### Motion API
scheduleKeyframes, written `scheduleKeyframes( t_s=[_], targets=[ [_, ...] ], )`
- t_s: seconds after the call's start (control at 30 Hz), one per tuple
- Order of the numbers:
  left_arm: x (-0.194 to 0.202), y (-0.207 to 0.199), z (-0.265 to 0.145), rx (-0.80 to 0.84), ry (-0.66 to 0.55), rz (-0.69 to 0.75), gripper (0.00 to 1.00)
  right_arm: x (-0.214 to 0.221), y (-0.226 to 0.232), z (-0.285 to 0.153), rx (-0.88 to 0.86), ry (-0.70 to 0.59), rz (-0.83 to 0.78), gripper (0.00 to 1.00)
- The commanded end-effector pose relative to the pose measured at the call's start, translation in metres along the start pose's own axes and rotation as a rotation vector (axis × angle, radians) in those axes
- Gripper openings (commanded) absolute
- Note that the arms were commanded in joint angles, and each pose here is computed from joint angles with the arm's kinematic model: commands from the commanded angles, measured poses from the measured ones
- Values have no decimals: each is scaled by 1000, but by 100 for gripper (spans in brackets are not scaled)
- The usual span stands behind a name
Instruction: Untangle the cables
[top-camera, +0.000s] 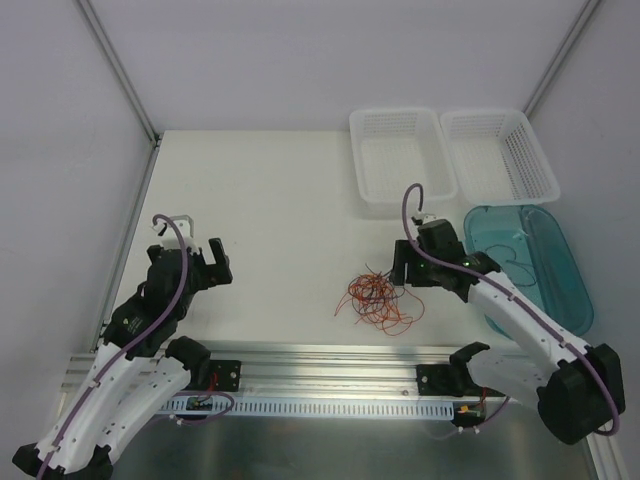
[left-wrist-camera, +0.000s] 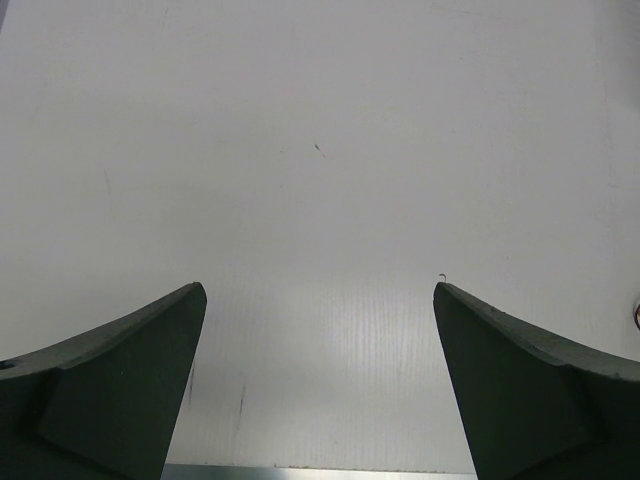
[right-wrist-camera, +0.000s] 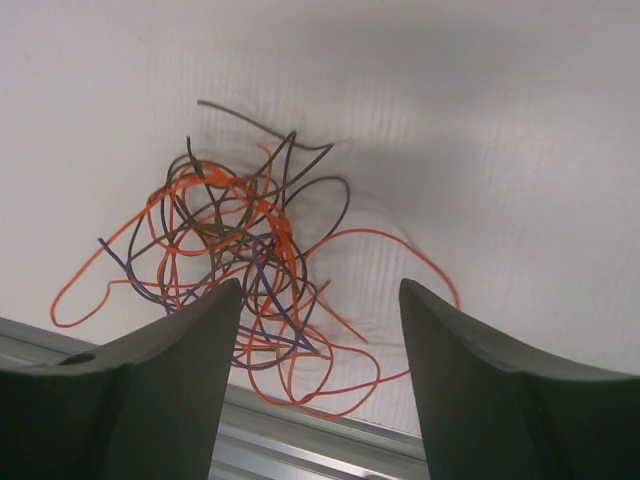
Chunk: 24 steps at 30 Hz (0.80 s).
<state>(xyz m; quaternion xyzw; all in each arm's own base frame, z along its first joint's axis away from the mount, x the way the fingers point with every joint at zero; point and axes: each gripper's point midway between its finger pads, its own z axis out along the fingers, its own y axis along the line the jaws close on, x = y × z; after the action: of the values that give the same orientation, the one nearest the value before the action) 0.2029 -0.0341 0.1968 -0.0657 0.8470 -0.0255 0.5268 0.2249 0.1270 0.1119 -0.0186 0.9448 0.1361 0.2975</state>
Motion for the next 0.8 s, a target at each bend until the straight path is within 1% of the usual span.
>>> scheduleKeyframes(
  t_s=[0.0,0.03,0.07,0.13,0.17,0.2,0.23,0.27,0.3,0.33,0.37,0.4,0.43,0.5,0.63,0.67,0.73,0.77],
  targets=[
    [-1,-11,4,57,9,24,99,18,31,27,-73,41,-8,66],
    [-1,-13,4,66,12,29,99,18,39,32,-77,50,-21,63],
    [1,-14,5,70,22,34,99,26,53,41,-92,91,-61,60],
    [3,-18,6,89,38,43,99,24,61,51,-47,90,-110,48],
    [5,-20,7,96,46,47,99,16,89,48,-91,66,-155,40],
    [6,-24,7,117,55,48,99,23,97,61,-78,101,-189,27],
    [8,-26,8,129,64,51,99,20,112,62,-98,98,-220,22],
    [10,-29,8,140,75,56,99,13,142,61,-147,77,-273,16],
    [11,-33,8,162,84,59,99,19,153,72,-138,101,-308,13],
    [14,-35,9,173,97,64,99,25,171,73,-163,111,-360,10],
    [14,-37,9,181,103,66,99,11,196,69,-204,80,-374,6],
    [16,-38,10,188,110,69,99,11,207,71,-221,79,-392,5],
    [18,-40,10,199,121,73,99,22,218,79,-233,103,-425,5],
    [21,-44,11,213,140,75,99,13,236,79,-261,84,-432,6],
    [30,-55,11,265,185,70,99,11,232,81,-235,78,-432,14],
    [33,-59,12,280,210,65,99,8,231,74,-237,65,-428,22],
    [39,-64,14,293,250,52,99,14,220,71,-224,71,-435,31],
    [39,-70,12,318,264,42,99,12,219,63,-236,56,-426,40]
  ],
)
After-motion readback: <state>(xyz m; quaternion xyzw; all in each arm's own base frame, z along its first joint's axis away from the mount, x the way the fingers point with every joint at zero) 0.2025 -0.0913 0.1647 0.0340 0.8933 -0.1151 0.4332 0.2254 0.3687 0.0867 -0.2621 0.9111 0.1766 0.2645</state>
